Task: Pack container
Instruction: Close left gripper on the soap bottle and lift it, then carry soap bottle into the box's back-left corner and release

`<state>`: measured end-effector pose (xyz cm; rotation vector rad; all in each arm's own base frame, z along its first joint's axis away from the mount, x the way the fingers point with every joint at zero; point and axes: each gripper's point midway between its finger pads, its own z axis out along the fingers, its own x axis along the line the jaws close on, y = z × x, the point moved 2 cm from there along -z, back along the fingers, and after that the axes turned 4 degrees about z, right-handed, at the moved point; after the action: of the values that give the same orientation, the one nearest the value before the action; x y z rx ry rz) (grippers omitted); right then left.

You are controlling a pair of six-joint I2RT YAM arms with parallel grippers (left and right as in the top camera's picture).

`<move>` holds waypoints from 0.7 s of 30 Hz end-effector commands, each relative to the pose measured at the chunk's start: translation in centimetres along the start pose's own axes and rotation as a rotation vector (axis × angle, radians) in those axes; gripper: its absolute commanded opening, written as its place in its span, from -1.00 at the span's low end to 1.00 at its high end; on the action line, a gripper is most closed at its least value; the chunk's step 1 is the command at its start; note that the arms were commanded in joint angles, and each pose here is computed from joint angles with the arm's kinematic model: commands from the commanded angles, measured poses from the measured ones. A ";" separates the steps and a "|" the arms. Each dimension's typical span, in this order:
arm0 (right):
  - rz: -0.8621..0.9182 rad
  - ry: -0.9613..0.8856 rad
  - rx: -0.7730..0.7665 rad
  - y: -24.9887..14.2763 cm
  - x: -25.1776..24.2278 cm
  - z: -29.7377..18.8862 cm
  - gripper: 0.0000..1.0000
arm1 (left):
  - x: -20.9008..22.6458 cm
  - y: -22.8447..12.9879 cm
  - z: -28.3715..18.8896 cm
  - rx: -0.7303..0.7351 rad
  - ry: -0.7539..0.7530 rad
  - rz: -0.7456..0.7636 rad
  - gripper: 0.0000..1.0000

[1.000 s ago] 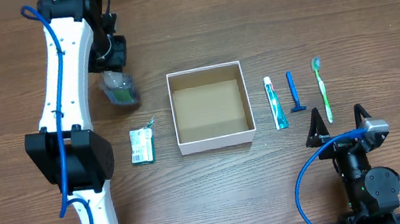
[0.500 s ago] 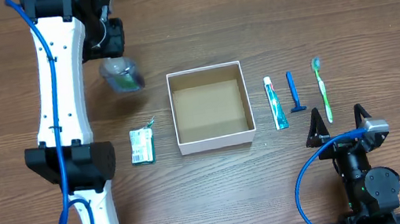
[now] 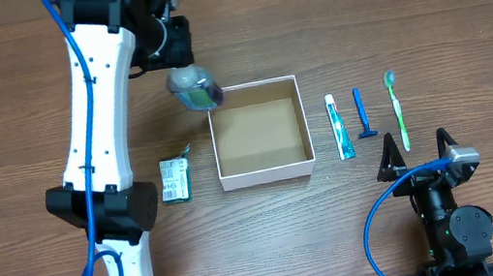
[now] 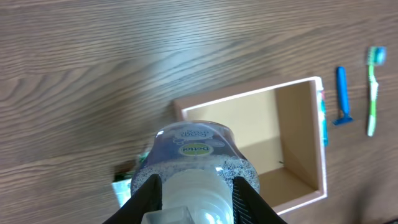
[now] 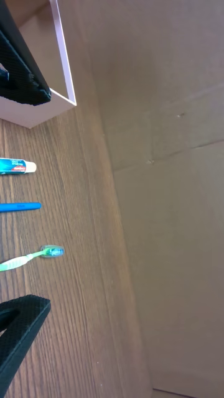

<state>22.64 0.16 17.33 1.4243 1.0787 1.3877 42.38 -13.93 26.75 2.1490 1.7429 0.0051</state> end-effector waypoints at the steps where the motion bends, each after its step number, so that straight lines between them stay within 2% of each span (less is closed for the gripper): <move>1: -0.006 -0.004 -0.005 -0.2 -0.1 0.0 1.00 | -2.7 0.0 -4.6 -0.123 -0.063 0.023 -0.53; 11: -0.006 -0.004 -0.005 -0.2 -0.1 0.0 1.00 | -6.4 -1.0 -4.3 -0.107 -0.075 0.035 -0.58; 17: -0.006 -0.004 -0.005 -0.2 -0.1 0.0 1.00 | -7.4 -1.1 -3.9 -0.133 0.049 0.023 -0.54; 21: -0.006 -0.004 -0.005 -0.2 -0.1 0.0 1.00 | -7.6 -1.3 -3.8 -0.131 0.054 -0.016 -0.54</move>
<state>22.64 0.16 17.33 1.4246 1.0785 1.3880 38.73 -20.90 28.91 2.1768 1.6863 0.0789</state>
